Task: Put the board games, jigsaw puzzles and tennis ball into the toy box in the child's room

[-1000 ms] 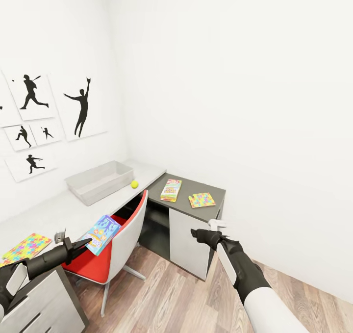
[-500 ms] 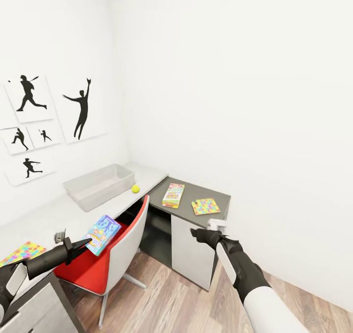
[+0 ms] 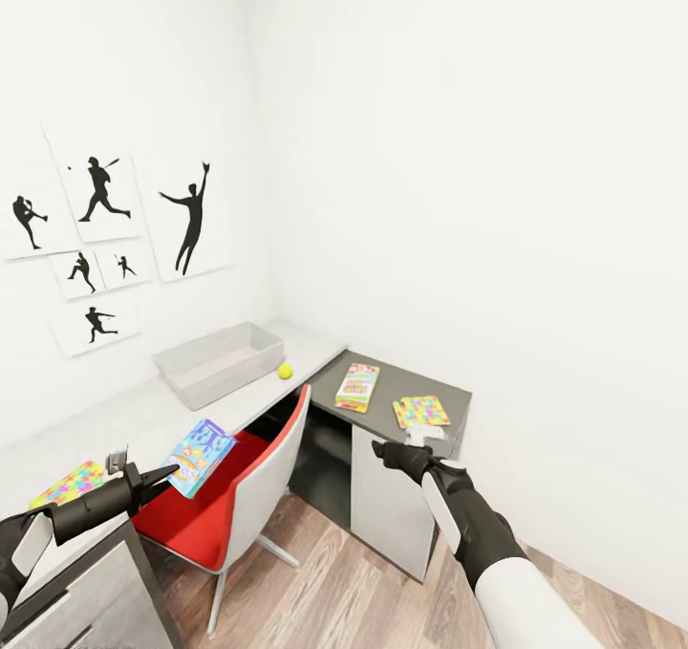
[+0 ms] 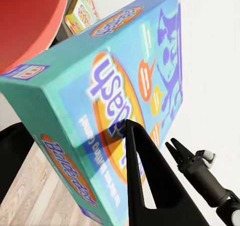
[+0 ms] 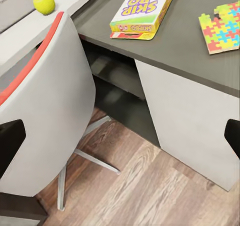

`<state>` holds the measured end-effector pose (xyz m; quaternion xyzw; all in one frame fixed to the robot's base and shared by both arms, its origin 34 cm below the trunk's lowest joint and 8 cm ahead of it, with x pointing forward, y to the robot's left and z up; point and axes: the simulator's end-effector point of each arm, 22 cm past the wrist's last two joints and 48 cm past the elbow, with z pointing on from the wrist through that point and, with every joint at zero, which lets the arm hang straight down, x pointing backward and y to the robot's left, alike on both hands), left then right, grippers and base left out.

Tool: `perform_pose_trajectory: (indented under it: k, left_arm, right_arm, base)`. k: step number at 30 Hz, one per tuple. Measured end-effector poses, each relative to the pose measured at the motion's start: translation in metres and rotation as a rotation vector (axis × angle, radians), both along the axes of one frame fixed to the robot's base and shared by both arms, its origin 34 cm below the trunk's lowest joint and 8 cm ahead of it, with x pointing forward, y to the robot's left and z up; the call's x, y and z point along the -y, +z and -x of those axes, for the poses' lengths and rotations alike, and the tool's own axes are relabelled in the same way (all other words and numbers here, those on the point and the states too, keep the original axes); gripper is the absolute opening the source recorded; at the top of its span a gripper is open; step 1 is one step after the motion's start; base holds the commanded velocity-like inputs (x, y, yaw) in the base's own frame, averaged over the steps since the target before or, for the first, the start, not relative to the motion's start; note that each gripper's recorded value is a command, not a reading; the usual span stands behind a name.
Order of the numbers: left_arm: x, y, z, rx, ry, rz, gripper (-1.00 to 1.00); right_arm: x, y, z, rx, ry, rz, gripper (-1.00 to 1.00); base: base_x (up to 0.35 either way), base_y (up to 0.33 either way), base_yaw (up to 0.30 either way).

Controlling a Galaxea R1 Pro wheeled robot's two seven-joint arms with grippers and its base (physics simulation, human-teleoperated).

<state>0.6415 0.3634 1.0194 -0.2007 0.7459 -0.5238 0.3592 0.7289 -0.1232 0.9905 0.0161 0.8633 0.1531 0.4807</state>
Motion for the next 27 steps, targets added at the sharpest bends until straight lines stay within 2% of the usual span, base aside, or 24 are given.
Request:
perform_pose_trajectory:
  k: [8, 15, 27]
  left_arm:
    - [0.0, 0.0011, 0.0002, 0.002, 0.0, 0.0, -1.0]
    - [0.0005, -0.0028, -0.0001, -0.006, 0.0, -0.001, -1.0]
    - [0.0005, -0.0039, -0.0001, -0.008, 0.0, 0.0, -1.0]
  right_arm:
    - [-0.0001, 0.0017, 0.0, 0.003, 0.0, 0.0, 1.0]
    - [0.0, -0.0026, 0.0, -0.004, 0.0, 0.0, 1.0]
    - [0.0006, -0.0037, -0.0001, -0.006, 0.0, 0.002, 1.0]
  base:
    - [0.092, -0.03, 0.042]
    - [0.186, -0.142, 0.07]
    - [0.019, -0.017, 0.006]
